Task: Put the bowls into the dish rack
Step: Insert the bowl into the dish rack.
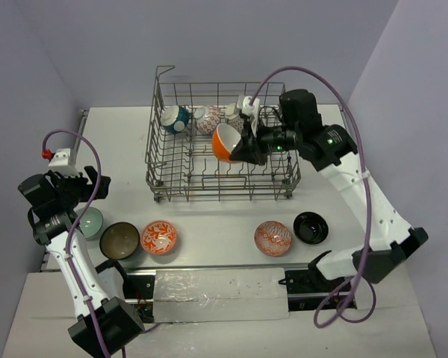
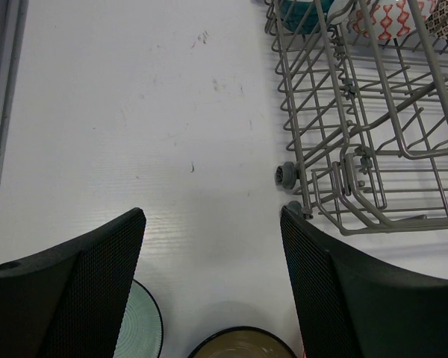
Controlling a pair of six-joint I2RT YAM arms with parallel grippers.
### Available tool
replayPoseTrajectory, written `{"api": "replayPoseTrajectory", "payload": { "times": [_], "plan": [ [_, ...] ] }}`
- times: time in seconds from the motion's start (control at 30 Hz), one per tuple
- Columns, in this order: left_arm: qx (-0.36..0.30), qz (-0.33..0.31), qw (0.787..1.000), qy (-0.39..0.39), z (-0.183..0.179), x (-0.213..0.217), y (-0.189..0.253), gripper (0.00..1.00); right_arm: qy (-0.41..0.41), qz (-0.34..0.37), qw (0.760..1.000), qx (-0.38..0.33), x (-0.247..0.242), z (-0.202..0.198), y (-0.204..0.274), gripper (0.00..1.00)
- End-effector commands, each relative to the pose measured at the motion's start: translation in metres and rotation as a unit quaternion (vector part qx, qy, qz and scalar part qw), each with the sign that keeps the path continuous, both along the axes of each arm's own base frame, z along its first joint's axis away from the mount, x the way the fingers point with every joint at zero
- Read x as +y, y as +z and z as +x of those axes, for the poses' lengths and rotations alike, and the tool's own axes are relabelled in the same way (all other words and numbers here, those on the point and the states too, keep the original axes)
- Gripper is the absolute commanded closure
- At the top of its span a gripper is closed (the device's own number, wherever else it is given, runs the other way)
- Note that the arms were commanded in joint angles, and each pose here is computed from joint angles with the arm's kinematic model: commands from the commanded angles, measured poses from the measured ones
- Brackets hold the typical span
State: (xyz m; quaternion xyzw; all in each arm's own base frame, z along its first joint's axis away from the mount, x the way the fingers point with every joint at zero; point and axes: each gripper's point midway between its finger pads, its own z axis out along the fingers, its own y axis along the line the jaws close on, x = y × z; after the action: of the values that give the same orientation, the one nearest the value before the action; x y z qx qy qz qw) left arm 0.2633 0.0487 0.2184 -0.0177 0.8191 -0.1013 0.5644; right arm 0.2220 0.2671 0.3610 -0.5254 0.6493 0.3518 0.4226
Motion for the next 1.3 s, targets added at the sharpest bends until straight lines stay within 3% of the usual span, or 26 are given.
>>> {"api": "replayPoseTrajectory", "payload": {
  "times": [0.0,0.23,0.43,0.7,0.9,1.27],
  "plan": [
    [-0.014,0.008,1.0,-0.02,0.001,-0.004,0.008,0.21,-0.052,0.068,0.996,-0.02,0.001,0.046,0.037,1.0],
    [-0.02,0.006,0.999,-0.031,0.0,-0.008,0.011,0.21,-0.143,0.106,0.983,0.033,-0.028,0.137,0.031,1.0],
    [-0.016,0.002,0.999,-0.04,-0.001,-0.012,0.008,0.21,-0.156,0.165,0.968,0.108,-0.04,0.188,0.028,1.0],
    [-0.021,0.008,0.999,-0.033,-0.003,-0.01,0.011,0.21,-0.187,0.226,0.94,0.176,-0.075,0.232,0.017,1.0],
    [-0.026,0.005,0.999,-0.028,-0.001,-0.01,0.015,0.21,-0.197,0.289,0.899,0.265,-0.117,0.262,-0.002,1.0],
    [-0.023,0.001,0.999,-0.031,-0.002,-0.011,0.014,0.21,-0.23,0.299,0.867,0.326,-0.147,0.292,-0.056,1.0]
  ]
}}
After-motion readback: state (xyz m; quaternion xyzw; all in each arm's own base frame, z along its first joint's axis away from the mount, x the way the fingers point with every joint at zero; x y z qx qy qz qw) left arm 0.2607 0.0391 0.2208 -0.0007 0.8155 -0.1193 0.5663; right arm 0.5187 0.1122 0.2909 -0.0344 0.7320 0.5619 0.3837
